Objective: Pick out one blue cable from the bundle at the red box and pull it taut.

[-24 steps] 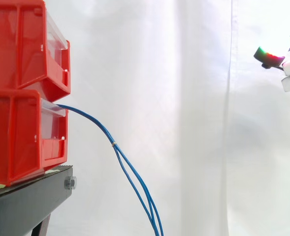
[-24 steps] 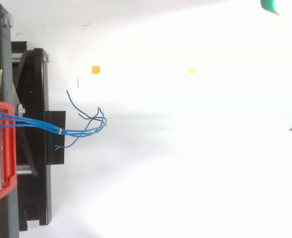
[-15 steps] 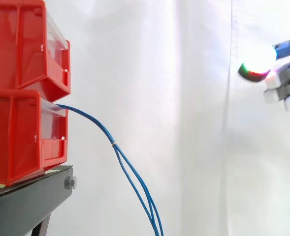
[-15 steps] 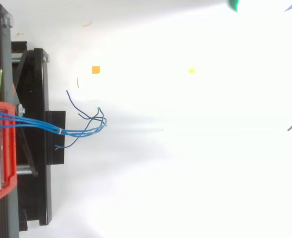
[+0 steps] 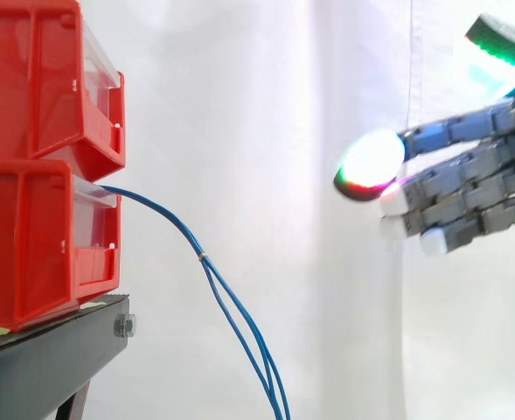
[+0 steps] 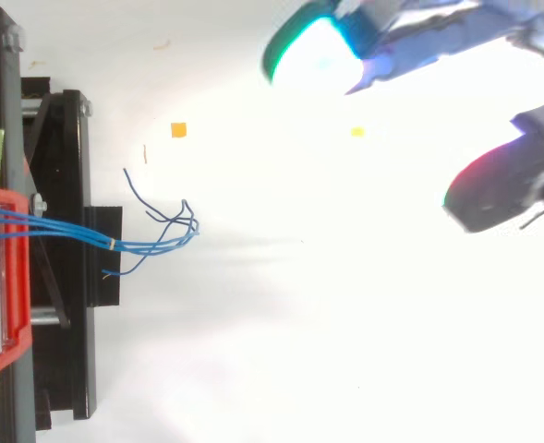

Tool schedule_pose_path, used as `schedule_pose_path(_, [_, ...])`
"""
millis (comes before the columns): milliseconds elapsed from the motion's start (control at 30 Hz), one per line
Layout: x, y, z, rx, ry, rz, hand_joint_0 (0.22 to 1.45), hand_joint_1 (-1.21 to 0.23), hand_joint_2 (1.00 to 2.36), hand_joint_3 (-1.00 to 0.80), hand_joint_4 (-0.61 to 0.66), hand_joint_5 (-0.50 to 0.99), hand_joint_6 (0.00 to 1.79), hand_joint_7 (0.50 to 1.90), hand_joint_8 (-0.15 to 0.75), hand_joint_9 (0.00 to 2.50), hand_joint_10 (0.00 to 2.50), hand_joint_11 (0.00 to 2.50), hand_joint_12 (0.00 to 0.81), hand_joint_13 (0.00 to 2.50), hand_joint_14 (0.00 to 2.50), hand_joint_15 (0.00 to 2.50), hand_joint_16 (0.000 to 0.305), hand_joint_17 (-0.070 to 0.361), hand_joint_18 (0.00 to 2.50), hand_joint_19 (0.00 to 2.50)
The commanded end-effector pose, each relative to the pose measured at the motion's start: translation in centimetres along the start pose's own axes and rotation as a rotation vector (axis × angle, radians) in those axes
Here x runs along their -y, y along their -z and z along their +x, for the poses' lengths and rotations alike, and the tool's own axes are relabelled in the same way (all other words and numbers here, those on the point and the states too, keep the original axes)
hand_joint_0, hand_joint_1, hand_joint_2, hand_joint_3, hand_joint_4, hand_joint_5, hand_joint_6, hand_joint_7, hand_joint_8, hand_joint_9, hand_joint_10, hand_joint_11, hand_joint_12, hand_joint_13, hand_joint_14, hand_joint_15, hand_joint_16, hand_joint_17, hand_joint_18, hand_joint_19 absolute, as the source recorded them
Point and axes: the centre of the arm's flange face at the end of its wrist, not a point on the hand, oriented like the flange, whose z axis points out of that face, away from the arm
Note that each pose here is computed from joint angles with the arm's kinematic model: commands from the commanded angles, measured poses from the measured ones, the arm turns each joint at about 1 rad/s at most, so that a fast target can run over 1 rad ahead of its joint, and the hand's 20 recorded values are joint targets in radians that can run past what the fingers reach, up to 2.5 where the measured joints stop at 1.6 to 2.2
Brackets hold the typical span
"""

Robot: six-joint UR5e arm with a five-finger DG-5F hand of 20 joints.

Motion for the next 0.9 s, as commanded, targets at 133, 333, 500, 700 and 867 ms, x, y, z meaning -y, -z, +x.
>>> schedule_pose_path(133, [0.8,-1.4,2.4,0.001,-0.008,0.003,0.49,-0.6,1.0,-0.5,0.16,-0.21,0.5,0.61,0.232,0.7,0.0,0.03,0.291,0.53,0.0,0.04,0.048,0.107,0.45,0.41])
schedule_pose_path(333, [2.6,-1.6,4.0,0.04,0.045,0.041,0.5,-0.6,1.0,-0.5,0.16,-0.21,0.5,0.61,0.231,0.71,0.0,0.05,0.291,0.54,0.0,0.05,0.047,0.106,0.46,0.42])
schedule_pose_path(500, [5.5,-3.3,6.3,0.033,-0.009,0.041,0.5,-0.6,1.0,-0.5,0.17,-0.21,0.5,0.61,0.234,0.72,0.0,0.06,0.293,0.55,0.0,0.06,0.047,0.105,0.46,0.42])
schedule_pose_path(700, [7.0,-5.1,7.9,0.023,-0.03,0.042,0.5,-0.6,1.0,-0.5,0.17,-0.2,0.5,0.62,0.239,0.73,0.0,0.07,0.295,0.55,0.0,0.07,0.047,0.105,0.47,0.43])
schedule_pose_path(867, [8.6,-5.9,8.8,0.019,-0.045,0.051,0.5,-0.6,1.0,-0.5,0.17,-0.2,0.5,0.62,0.237,0.74,0.0,0.08,0.298,0.57,0.0,0.08,0.047,0.106,0.47,0.43])
